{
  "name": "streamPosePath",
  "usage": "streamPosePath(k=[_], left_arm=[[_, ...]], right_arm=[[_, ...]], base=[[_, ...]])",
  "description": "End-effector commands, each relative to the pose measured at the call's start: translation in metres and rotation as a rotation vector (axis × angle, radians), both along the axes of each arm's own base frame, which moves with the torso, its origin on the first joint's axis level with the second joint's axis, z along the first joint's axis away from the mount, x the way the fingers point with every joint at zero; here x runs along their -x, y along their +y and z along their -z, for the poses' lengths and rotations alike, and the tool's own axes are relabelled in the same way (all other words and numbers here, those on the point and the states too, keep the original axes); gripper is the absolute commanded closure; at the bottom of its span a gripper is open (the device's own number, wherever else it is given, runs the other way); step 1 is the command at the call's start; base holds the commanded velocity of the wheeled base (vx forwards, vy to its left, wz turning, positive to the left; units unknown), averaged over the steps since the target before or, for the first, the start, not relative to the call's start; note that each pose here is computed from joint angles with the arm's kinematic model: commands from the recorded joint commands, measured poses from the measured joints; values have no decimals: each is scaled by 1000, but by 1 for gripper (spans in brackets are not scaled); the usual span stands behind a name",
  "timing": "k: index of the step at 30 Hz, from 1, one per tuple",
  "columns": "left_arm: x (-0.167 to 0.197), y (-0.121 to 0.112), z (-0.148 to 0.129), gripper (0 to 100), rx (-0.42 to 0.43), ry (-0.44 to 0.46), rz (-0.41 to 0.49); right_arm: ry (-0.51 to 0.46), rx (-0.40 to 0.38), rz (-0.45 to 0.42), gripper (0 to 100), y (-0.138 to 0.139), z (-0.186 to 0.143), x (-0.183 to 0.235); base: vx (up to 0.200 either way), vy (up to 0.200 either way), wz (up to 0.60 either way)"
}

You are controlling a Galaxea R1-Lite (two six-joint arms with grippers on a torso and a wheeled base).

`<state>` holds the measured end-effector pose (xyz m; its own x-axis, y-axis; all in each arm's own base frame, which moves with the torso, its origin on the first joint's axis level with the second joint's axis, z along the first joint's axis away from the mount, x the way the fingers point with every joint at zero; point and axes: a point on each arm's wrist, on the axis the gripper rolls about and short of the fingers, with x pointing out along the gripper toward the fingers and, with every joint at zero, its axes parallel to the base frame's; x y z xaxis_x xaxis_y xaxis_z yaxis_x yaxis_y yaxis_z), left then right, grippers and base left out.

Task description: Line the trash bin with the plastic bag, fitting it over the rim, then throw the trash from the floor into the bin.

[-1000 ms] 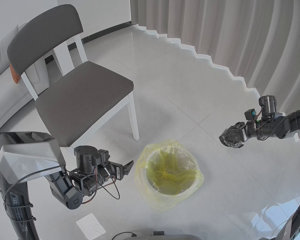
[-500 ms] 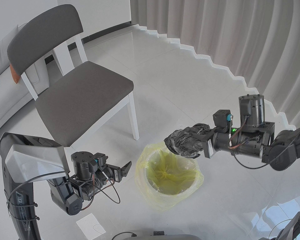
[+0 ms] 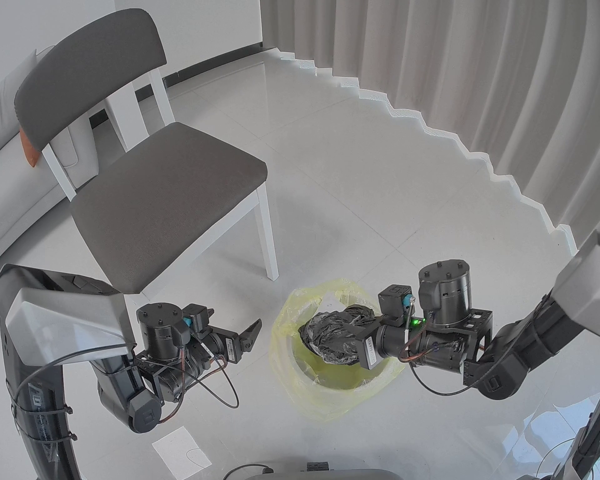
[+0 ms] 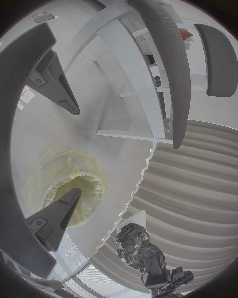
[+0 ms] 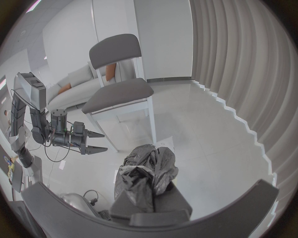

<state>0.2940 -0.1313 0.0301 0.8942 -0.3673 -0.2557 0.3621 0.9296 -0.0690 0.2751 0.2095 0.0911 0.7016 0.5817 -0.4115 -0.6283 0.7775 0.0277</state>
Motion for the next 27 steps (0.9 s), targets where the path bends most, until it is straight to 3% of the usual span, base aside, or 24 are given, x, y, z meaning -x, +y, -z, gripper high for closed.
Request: streamPosePath(k=[1,11,16,27], left_arm=[[-1,1,-5,0,5,-17,-1],[6,3,-4,0,3,-12,-5],[6,2,-1,0,-3,-1,-1],[7,1,1,0,-7,2,-13]], right_arm=[[78,7,23,100,5,43,-8],[142,26,95,100,-20,77,-29],[95,-43,91,100,-34,90,-44],[71,-53,138,100,-41,94,-101]], base=[[0,0,0],[0,0,0],[0,0,0],[0,0,0]])
